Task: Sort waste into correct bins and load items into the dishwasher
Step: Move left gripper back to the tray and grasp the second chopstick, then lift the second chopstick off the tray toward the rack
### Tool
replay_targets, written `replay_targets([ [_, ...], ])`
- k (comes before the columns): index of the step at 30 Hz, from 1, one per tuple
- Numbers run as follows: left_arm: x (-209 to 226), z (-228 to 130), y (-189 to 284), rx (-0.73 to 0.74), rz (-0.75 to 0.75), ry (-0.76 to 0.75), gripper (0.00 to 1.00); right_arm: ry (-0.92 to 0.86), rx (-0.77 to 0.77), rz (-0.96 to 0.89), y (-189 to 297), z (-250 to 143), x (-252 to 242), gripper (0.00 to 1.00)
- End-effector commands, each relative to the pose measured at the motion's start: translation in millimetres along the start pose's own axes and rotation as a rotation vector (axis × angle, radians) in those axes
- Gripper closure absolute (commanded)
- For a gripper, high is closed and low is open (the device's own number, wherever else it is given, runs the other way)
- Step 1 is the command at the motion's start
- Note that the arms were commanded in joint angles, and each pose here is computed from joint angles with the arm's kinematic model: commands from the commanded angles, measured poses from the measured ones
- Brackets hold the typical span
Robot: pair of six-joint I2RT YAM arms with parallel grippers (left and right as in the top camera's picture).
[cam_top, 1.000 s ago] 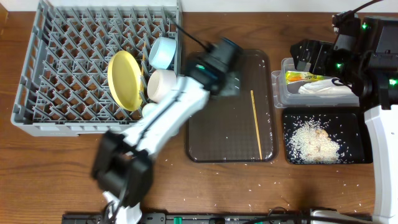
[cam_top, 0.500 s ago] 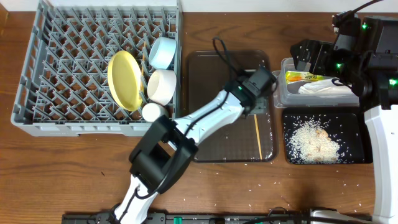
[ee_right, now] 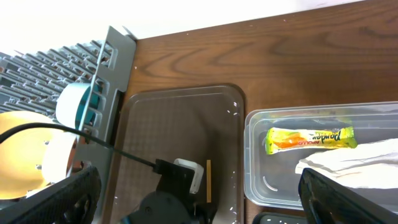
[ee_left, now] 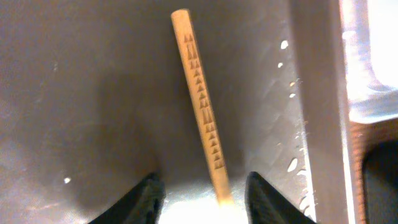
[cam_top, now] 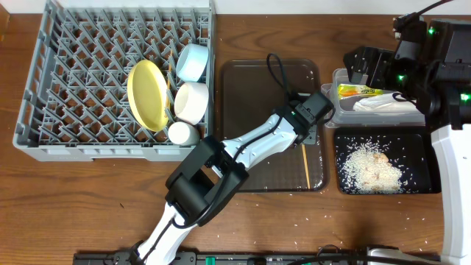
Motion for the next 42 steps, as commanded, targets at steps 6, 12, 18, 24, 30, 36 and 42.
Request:
replay_targets([
  [6, 6.5, -11.8, -20.4, 0.031, 0.07, -0.077, 0.64, 0.006, 0.001, 0.001, -0.5, 0.4, 1.1, 0.01],
  [12, -5.0, -22.1, -19.7, -0.055, 0.135, -0.189, 0.64, 0.006, 0.001, 0.001, -0.5, 0.4, 1.1, 0.01],
  [18, -10.6, -27.3, -18.3, -0.084, 0.157, -0.234, 0.69, 0.006, 0.001, 0.001, -0.5, 0.4, 1.1, 0.01],
  [24, -10.0, -27.1, -18.0, -0.082, 0.159, -0.234, 0.93, 0.006, 0.001, 0.001, -0.5, 0.4, 1.1, 0.01],
  [30, -13.5, -16.2, -2.4, -0.085, 0.161, -0.225, 0.92, 0.006, 0.001, 0.001, -0.5, 0.4, 1.1, 0.01],
  [36, 3.4, 14.5, 42.3, -0.045, 0.226, -0.219, 0.92, 0.006, 0.001, 0.001, -0.5, 0.4, 1.1, 0.01],
  [42, 46.0, 65.7, 130.7, -0.08, 0.25, -0.291, 0.92, 0.006, 0.001, 0.001, -0.5, 0.4, 1.1, 0.01],
])
Point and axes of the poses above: each gripper's point midway between its finger pads, its own y axis back along the fingers, its own x axis along the line the jaws close on, z = x × y, the point moved 10 cm from there along y, back along the fingers, and after that the axes turned 7 degrees about y, right-handed, at the moved point
